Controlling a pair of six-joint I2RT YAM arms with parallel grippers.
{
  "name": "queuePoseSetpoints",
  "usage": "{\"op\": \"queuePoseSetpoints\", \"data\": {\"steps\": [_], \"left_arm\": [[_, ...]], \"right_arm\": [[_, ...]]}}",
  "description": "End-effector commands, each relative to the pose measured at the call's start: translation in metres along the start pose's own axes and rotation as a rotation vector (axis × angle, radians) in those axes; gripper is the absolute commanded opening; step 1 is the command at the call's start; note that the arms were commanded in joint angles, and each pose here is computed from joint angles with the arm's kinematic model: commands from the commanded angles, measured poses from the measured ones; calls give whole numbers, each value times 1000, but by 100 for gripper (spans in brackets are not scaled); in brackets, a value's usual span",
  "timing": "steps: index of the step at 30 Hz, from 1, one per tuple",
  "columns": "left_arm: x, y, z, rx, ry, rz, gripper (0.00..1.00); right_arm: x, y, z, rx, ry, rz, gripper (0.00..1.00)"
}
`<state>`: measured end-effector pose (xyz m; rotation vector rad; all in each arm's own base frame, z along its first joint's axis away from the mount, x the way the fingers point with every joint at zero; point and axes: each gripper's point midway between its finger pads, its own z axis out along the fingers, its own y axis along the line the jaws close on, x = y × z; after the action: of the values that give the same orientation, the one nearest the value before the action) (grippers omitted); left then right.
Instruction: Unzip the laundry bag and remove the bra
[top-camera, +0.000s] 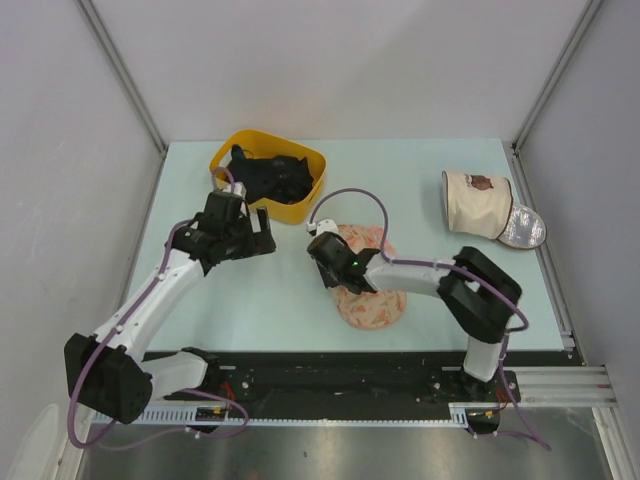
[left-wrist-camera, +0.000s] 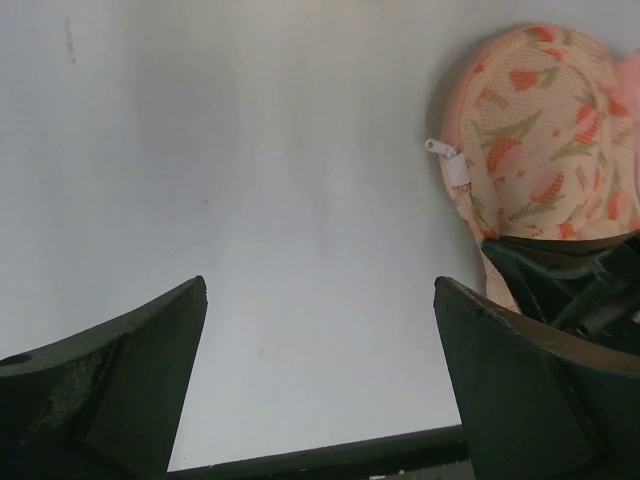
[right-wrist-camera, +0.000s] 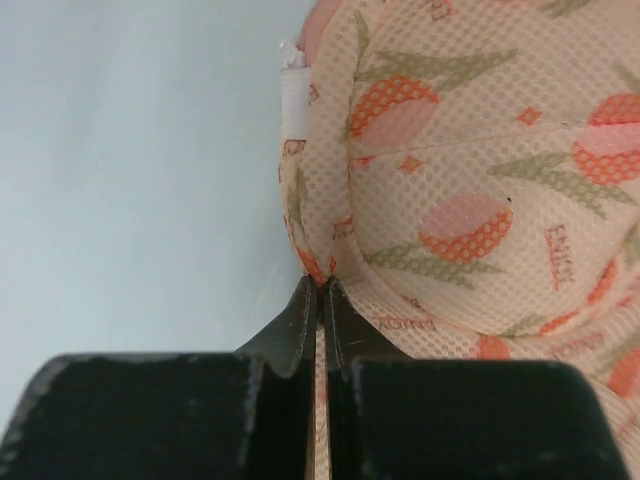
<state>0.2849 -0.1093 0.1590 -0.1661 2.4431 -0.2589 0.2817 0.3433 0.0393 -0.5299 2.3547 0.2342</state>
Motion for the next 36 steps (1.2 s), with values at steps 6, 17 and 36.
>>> {"op": "queuePoseSetpoints", "data": {"steps": [6,17,36], "left_arm": [[4,-88,-25,518,-45,161,100],[-6,-124,-69,713,-114,372,81],[10,-135,-123,975,-491,773,100]], "right_arm": [[-72,32,-156,-746,-181,-90,0],[-58,1,-202,-826,-139,-108,0],[-45,-3,-212,-909,-82,-96,0]]}}
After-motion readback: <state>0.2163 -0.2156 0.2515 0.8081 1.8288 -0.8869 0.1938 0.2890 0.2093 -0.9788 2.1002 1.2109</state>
